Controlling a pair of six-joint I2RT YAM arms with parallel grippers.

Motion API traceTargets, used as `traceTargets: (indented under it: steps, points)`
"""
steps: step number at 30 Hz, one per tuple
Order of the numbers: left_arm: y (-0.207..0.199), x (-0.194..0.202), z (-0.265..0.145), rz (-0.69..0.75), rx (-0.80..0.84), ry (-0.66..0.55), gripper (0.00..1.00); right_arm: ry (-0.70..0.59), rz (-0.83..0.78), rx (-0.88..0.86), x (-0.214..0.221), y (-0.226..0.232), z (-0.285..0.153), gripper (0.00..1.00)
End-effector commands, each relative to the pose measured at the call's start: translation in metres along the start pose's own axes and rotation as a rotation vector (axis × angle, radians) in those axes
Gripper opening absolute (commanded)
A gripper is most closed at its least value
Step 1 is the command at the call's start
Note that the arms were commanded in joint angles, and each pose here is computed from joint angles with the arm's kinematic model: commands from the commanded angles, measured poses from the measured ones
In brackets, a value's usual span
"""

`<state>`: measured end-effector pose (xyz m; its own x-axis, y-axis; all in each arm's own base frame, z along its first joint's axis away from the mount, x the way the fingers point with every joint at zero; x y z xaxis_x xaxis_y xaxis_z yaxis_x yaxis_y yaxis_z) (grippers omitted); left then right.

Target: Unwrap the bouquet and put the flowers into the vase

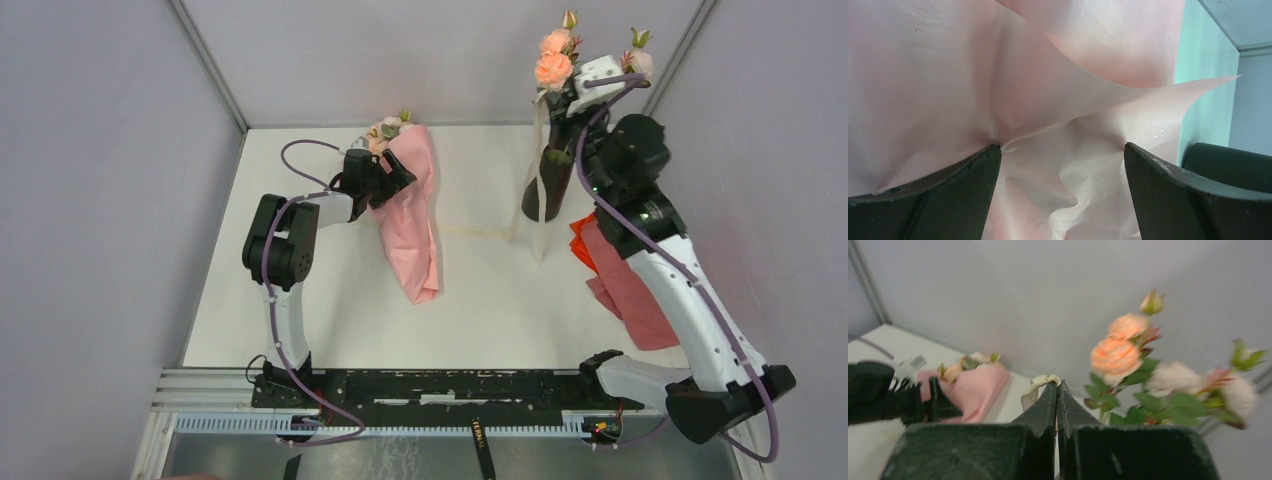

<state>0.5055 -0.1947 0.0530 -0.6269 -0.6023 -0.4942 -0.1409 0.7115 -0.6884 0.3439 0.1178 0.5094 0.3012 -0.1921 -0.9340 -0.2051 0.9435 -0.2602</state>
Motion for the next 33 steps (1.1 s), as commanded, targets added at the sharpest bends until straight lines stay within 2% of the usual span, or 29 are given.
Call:
traceTargets:
  steps: [1,7,15,21,29,33]
  points:
    - [0.047,0.026,0.005,-0.026,-0.128,0.066,1.00,0.098,0.103,-0.208,0.073,0.059,0.005,0.00]
    - [0.050,0.028,0.004,-0.025,-0.136,0.069,1.00,0.273,0.138,-0.261,0.178,0.096,-0.011,0.00]
    - [0.054,0.031,0.008,-0.032,-0.138,0.075,1.00,0.413,0.150,-0.349,0.251,0.131,-0.024,0.00]
    - [0.056,0.034,0.007,-0.029,-0.143,0.079,1.00,0.565,0.125,-0.329,0.312,0.143,-0.035,0.00]
    - [0.057,0.036,0.008,-0.033,-0.142,0.085,1.00,0.692,0.090,-0.288,0.362,0.146,-0.044,0.00]
    - [0.060,0.034,0.008,-0.029,-0.153,0.076,1.00,0.631,0.120,-0.253,0.336,0.138,-0.042,0.00]
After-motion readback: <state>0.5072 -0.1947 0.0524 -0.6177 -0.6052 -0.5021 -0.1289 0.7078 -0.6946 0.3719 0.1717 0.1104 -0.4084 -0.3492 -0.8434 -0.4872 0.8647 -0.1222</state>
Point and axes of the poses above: each gripper's point midway between its finger pads, its own z axis out along the fingers, its own y axis along the line the jaws close on, x = y × z, the point moved 1 cm from there along -z, back along the fingers, and after that the axes turned 5 degrees about -z, right-handed, at the moved point
